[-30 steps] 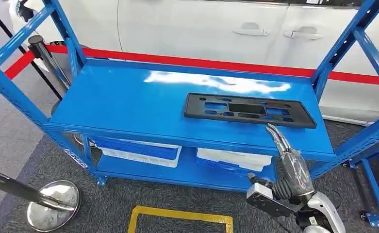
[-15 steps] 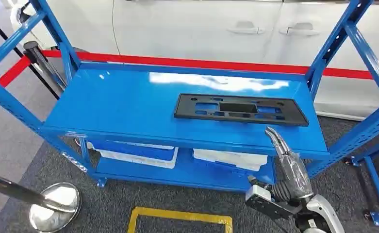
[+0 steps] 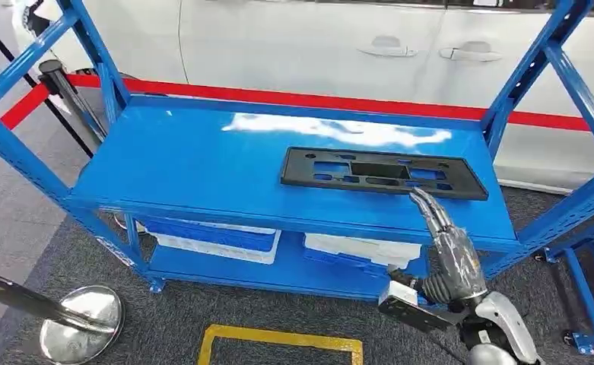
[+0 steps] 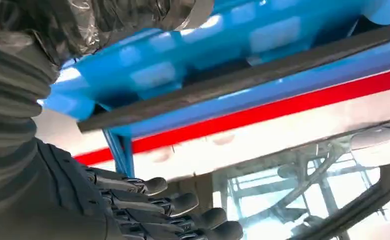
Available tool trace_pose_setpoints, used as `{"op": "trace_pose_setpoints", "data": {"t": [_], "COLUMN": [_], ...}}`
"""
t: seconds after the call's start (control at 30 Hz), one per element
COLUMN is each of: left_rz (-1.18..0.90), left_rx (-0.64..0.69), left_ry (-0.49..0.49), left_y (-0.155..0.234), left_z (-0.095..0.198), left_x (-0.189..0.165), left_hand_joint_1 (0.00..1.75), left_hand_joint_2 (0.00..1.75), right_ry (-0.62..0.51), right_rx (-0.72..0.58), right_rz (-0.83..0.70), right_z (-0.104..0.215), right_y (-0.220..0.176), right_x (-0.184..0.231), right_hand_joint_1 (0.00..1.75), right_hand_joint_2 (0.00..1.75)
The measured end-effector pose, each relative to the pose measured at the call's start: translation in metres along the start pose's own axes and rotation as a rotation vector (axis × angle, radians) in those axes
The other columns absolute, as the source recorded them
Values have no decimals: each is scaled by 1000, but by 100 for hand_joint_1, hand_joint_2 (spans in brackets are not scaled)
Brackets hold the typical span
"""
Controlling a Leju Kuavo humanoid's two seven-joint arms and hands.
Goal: Take the parts from the cabinet and place them on the table.
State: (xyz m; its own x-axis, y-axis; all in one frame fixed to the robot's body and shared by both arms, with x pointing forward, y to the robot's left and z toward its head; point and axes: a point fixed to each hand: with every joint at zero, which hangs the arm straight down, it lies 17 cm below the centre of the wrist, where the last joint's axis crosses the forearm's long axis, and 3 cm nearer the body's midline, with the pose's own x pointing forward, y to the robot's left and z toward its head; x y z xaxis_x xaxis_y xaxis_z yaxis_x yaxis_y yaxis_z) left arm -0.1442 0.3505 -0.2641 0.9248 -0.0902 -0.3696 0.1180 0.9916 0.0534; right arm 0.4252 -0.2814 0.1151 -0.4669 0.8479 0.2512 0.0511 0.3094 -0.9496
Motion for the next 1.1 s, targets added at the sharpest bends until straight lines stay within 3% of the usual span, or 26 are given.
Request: {"op": "trace_pose_setpoints", "data": {"t": [0.17,0.53,1.1], "left_rz": [-6,0,-3], "left_rx": [1,10,6], "left_ry": [25,35,40], "left_y": [5,11,10], "left_z": [1,2,2], "left_x": [-1,-1,-1], "left_hand_joint_1": [0,0,0], "left_hand_joint_2": [0,0,0], "right_ry": [19,32,37], "right_rx": [36,12,62], "right_rz": [19,52,101], "right_z": [-11,-37,-45], "right_y": [17,17,37], "right_x": [-8,-14,-15], "right_hand_joint_1": [0,0,0], "right_hand_joint_2": [175,175,175]}}
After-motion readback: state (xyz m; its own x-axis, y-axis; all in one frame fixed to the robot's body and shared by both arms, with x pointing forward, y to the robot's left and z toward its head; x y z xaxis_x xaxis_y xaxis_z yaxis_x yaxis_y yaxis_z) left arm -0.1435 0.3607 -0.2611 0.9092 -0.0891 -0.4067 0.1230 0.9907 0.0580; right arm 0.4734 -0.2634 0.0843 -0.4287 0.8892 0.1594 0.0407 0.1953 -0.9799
